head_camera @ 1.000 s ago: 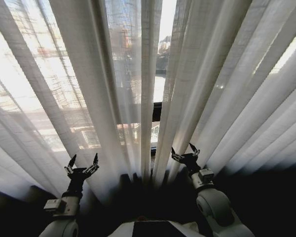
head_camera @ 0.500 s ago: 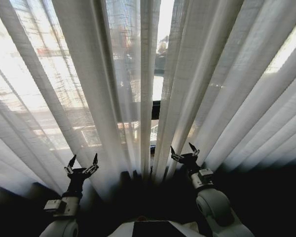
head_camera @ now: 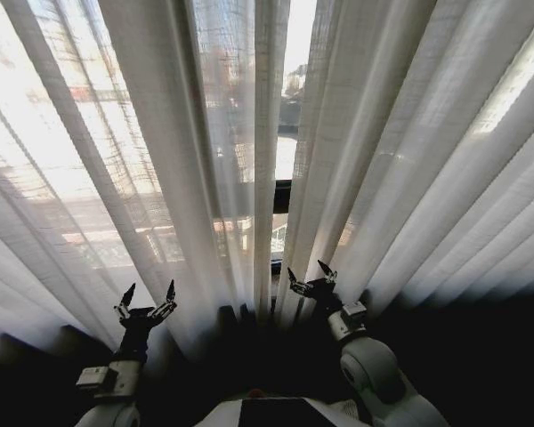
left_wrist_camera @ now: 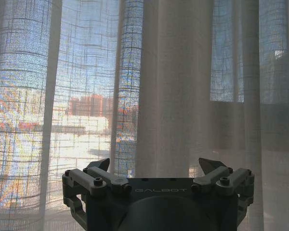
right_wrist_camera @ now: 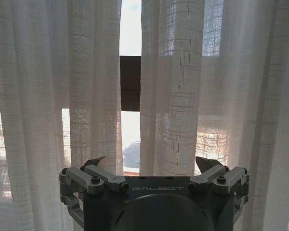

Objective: Open the curtains by pulling them apart, changing their state from closed to fully open.

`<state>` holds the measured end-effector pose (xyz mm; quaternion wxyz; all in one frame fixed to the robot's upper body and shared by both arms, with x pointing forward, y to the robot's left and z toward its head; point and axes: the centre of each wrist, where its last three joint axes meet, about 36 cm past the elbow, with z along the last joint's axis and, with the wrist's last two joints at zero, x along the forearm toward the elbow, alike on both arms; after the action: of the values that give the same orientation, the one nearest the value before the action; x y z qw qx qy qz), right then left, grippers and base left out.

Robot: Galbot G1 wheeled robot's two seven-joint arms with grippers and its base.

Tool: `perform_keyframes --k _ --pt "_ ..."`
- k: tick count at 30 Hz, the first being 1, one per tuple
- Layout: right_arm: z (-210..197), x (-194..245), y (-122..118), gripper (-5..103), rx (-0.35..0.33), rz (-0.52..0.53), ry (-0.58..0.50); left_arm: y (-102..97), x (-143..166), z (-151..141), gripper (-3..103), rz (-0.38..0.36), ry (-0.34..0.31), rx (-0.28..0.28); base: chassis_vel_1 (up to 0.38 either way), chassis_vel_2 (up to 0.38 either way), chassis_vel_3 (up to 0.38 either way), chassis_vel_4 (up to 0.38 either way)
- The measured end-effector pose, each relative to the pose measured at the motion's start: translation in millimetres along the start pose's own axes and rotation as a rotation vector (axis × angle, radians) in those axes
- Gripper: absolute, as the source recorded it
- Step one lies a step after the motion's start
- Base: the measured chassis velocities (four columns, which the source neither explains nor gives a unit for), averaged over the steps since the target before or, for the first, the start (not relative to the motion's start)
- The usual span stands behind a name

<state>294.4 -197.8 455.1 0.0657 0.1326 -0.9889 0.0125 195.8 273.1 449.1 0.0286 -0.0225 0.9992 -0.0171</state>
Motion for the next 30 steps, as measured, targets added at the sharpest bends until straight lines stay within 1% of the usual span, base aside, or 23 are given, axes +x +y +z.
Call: perform_keyframes --k 5,12,13,14,15,16,17,20,21,22,23,26,27,29,30 --pt "1 -16 2 100 -0.001 0.003 -0.010 -1.5 1 -4 100 -0.004 -0.004 -0.008 0.000 0.000 0.000 0.000" --pt "1 -46 -7 100 0.020 0.048 -0.016 -0.8 4 -5 100 -0.011 0.003 -0.013 0.000 0.000 0.000 0.000" --pt "0 -54 -9 103 0.018 0.063 -0.011 -0.1 5 -5 100 -0.013 0.003 -0.016 0.000 0.000 0.000 0.000" --pt "1 -59 -10 99 0.016 0.074 -0.010 0.1 5 -6 100 -0.014 0.003 -0.017 0.000 0.000 0.000 0.000" --pt "1 -64 -11 99 0.015 0.087 -0.009 0.2 5 -6 100 -0.014 0.001 -0.018 0.000 0.000 0.000 0.000" --pt "1 -67 -12 94 0.015 0.094 -0.008 0.3 5 -7 100 -0.015 -0.001 -0.019 0.000 0.000 0.000 0.000" --pt "1 -67 -12 94 0.015 0.094 -0.008 0.3 5 -7 100 -0.015 -0.001 -0.019 0.000 0.000 0.000 0.000" --pt "2 -74 -16 79 0.016 0.110 -0.008 0.2 4 -8 100 -0.016 -0.007 -0.019 0.000 0.000 0.000 0.000" --pt "2 -74 -16 79 0.017 0.113 -0.009 0.2 3 -8 100 -0.017 -0.009 -0.019 0.000 0.000 0.000 0.000" --pt "2 -74 -17 73 0.018 0.114 -0.009 0.2 3 -8 100 -0.017 -0.010 -0.019 0.000 0.000 0.000 0.000" --pt "2 -74 -17 73 0.018 0.114 -0.009 0.2 3 -8 100 -0.017 -0.010 -0.019 0.000 0.000 0.000 0.000" --pt "1 -74 -19 57 0.020 0.121 -0.011 -0.2 3 -9 100 -0.016 -0.012 -0.018 0.000 0.000 0.000 0.000" --pt "1 -74 -19 57 0.020 0.121 -0.011 -0.2 3 -9 100 -0.016 -0.012 -0.018 0.000 0.000 0.000 0.000" --pt "0 -71 -20 46 0.019 0.124 -0.014 -0.7 3 -10 100 -0.015 -0.014 -0.018 0.000 0.000 0.000 0.000" --pt "-1 -70 -20 46 0.018 0.125 -0.015 -0.8 3 -10 100 -0.015 -0.015 -0.018 0.000 0.000 0.000 0.000"
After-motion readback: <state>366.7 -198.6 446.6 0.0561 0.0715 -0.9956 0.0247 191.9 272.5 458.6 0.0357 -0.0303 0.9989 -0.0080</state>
